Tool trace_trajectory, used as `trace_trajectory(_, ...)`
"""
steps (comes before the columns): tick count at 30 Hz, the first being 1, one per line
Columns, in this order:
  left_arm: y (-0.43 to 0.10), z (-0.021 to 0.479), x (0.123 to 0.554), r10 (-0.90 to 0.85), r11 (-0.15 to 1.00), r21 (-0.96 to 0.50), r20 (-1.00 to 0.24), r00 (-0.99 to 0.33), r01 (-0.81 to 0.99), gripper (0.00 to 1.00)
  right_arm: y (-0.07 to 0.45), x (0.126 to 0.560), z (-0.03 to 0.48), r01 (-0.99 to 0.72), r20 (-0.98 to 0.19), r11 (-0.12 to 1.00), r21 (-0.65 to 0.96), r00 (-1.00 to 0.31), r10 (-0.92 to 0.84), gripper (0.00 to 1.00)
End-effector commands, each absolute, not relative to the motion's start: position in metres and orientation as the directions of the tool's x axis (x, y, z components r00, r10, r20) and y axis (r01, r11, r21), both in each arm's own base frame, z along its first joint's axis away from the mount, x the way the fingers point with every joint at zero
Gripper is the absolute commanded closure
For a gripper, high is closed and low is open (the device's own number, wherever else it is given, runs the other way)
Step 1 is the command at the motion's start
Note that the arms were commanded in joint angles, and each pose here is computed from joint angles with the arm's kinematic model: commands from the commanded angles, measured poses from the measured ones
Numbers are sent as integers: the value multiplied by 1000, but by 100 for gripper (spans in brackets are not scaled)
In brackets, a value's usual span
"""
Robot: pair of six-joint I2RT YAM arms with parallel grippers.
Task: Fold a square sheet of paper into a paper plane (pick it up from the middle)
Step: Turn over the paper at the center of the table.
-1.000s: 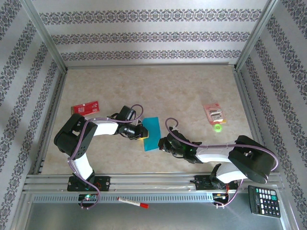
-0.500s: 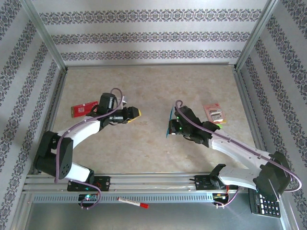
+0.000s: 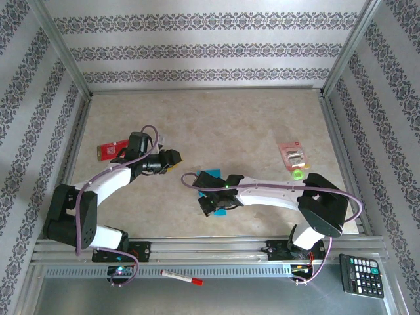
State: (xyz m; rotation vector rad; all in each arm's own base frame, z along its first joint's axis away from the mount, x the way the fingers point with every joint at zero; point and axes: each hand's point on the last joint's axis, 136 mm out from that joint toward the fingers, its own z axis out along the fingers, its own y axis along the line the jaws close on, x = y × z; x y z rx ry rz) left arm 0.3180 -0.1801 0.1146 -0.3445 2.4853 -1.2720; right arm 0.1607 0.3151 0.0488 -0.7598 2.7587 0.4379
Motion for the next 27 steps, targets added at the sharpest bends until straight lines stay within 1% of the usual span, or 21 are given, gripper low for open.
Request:
trace_trajectory(1,-187,105,308,-336,530,-840,-85,-938,-113,60,342,157,53,-512,-345,779,363,-850,-397,100)
trace_trajectory(5,-204,98,305,-291,521,-846,-52,-955,-112,66,347,157,48,-495,-344,763,415,-862,-372,99)
trace_trajectory(11,-245,94,304,-188,509,-858,-40,-981,-62,74,348,158,45,-487,-343,762,427,-867,-361,99)
trace_trajectory(15,-263,80,301,-136,543,-838,-25,-990,-53,76,345,159,41,-475,-338,771,423,-873,-352,99)
trace_trajectory(21,-260,44,297,-97,629,-774,11,-995,-70,80,343,164,42,-467,-346,776,425,-875,-337,95)
trace_trajectory(27,-255,25,294,-74,674,-736,24,-997,-68,81,343,166,45,-464,-345,766,444,-878,-332,91)
